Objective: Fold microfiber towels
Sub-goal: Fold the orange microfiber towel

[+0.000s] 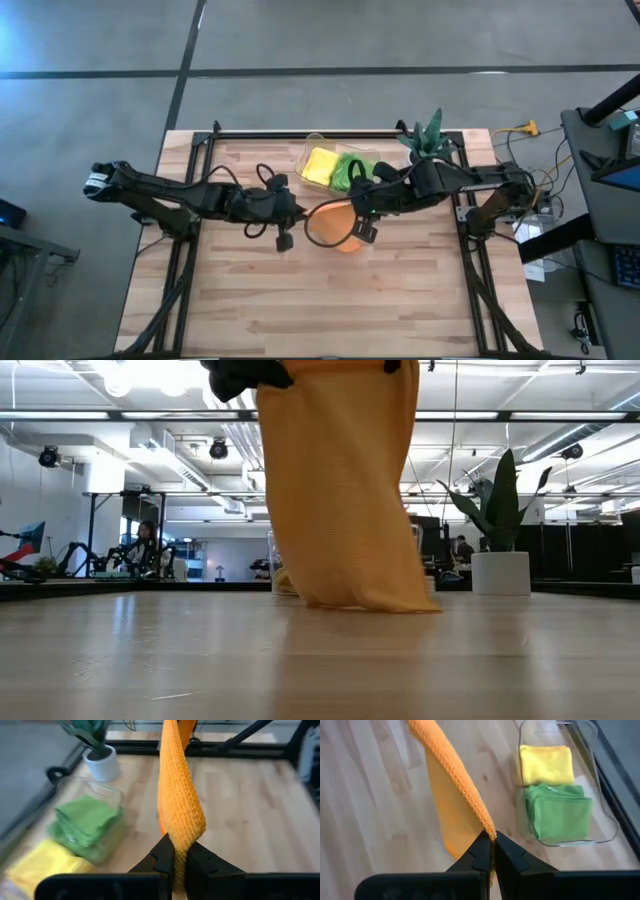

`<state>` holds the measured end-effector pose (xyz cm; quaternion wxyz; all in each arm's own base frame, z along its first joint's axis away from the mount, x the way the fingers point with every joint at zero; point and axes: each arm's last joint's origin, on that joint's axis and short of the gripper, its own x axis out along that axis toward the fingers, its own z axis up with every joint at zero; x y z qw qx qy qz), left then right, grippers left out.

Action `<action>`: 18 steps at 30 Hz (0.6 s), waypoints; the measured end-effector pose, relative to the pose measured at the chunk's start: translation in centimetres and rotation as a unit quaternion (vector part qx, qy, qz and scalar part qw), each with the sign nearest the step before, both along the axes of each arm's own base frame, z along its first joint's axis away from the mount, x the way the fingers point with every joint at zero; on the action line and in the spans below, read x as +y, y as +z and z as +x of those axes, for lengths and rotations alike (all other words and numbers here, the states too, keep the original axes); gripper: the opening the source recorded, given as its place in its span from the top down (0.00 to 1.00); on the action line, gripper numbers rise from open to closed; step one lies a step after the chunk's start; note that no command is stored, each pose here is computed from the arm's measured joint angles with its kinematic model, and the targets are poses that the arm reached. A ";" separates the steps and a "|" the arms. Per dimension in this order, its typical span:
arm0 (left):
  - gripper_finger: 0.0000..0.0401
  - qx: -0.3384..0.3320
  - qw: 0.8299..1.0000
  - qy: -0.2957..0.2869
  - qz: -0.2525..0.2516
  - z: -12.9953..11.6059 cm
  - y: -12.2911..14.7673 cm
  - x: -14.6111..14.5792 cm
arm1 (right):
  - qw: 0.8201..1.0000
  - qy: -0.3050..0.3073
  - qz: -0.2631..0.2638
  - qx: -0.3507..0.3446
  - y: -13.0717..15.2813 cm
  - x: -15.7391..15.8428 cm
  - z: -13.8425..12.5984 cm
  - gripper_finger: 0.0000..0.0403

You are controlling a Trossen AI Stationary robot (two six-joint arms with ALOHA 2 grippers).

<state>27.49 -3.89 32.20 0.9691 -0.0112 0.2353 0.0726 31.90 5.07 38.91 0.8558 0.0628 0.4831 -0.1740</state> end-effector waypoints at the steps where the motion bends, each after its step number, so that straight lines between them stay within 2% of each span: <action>1: 0.98 0.001 1.000 0.000 0.013 0.0 0.0 0.1 | 1.000 -0.001 -0.005 0.003 -0.1 -0.1 0.0 0.98; 4: 0.98 0.006 0.999 0.007 0.038 0.1 -0.1 0.7 | 0.999 -0.008 -0.035 0.005 -0.4 -0.4 0.1 0.98; 8: 0.98 0.008 0.999 0.027 0.043 0.2 -0.1 1.8 | 0.997 -0.017 -0.077 0.010 -0.5 -1.1 0.2 0.98; 12: 0.98 0.010 0.997 0.031 0.077 0.3 0.0 2.8 | 0.994 -0.035 -0.107 0.012 -0.4 -2.2 0.3 0.98; 18: 0.98 0.010 0.995 0.052 0.085 0.4 0.1 4.3 | 0.991 -0.052 -0.124 0.012 -0.4 -3.4 0.4 0.98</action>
